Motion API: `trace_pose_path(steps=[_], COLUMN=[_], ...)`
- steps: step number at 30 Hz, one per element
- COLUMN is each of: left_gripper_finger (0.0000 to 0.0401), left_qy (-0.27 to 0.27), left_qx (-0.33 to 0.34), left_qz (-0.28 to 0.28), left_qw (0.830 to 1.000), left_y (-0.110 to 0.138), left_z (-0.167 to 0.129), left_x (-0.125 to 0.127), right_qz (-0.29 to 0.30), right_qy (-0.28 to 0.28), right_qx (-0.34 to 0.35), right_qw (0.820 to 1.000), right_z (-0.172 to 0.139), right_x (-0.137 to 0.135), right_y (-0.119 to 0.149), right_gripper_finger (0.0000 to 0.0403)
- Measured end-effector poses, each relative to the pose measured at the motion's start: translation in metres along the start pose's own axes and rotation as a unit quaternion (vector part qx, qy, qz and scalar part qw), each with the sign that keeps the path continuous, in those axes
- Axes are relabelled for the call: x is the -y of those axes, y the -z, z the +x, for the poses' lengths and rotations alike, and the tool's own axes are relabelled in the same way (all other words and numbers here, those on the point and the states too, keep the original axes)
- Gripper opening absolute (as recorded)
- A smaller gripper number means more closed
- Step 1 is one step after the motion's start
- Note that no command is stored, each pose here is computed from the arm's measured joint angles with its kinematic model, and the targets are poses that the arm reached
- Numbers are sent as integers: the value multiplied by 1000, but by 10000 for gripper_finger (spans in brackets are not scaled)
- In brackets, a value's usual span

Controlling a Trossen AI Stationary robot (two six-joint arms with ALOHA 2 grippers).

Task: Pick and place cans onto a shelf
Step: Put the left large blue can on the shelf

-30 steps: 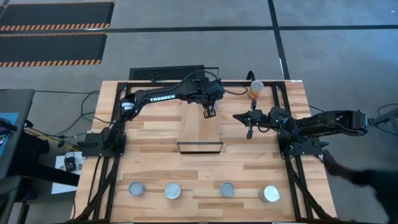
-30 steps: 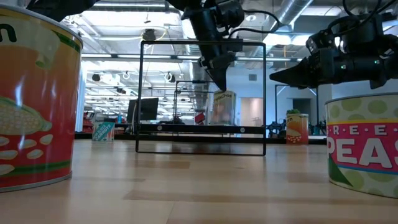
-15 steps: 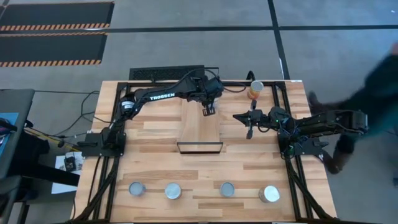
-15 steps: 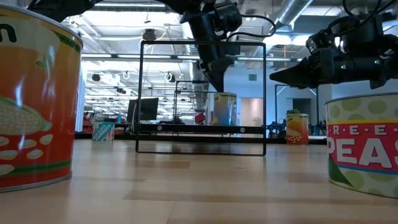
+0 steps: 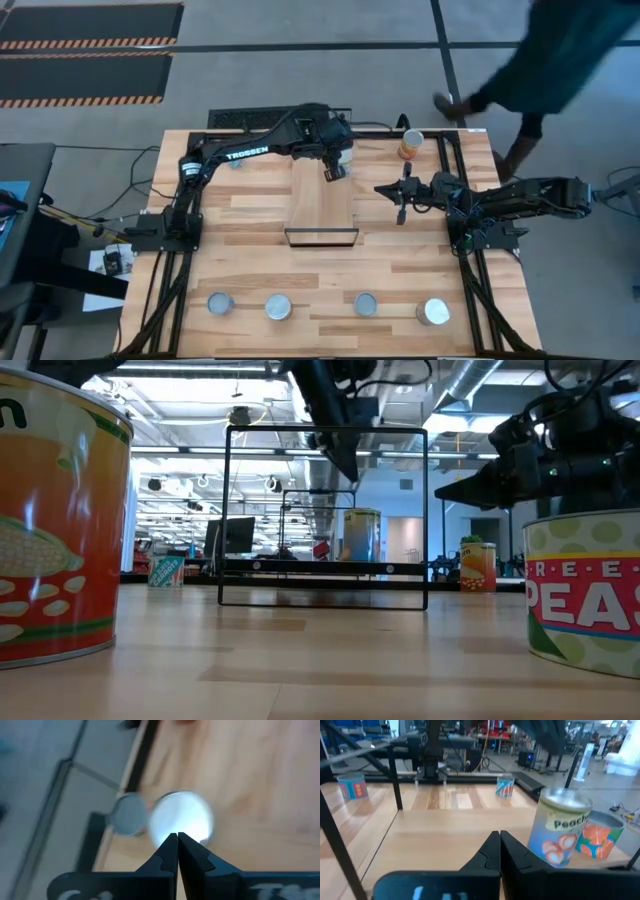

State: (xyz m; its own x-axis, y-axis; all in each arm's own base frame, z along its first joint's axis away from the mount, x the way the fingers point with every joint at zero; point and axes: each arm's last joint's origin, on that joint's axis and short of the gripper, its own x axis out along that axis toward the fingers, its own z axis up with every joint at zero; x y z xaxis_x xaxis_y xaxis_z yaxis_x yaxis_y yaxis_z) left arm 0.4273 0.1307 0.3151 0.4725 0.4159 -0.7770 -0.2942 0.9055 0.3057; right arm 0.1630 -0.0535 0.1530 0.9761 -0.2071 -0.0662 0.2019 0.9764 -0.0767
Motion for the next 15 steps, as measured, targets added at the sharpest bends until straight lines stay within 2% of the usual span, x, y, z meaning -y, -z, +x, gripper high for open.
trace_pose_path(steps=[3,6,12,15], left_gripper_finger=[0,0,0,0], left_qy=[36,46,56,64], left_qx=[39,73,169,226], left_qz=[-13,-23,-65,-77], left_qw=[999,996,982,969], left_y=[9,29,89,124], left_z=[-3,-3,-17,-26], left_x=[2,6,20,32], right_qz=[1,0,-2,-2], right_qy=[-10,-23,-25,-21], right_qx=[-6,-7,-19,-24], right_qw=[1000,1000,999,999], right_z=[0,1,1,1], right_x=[-3,-8,-12,-12], right_y=[1,1,3,4], right_gripper_finger=[12,12,12,12])
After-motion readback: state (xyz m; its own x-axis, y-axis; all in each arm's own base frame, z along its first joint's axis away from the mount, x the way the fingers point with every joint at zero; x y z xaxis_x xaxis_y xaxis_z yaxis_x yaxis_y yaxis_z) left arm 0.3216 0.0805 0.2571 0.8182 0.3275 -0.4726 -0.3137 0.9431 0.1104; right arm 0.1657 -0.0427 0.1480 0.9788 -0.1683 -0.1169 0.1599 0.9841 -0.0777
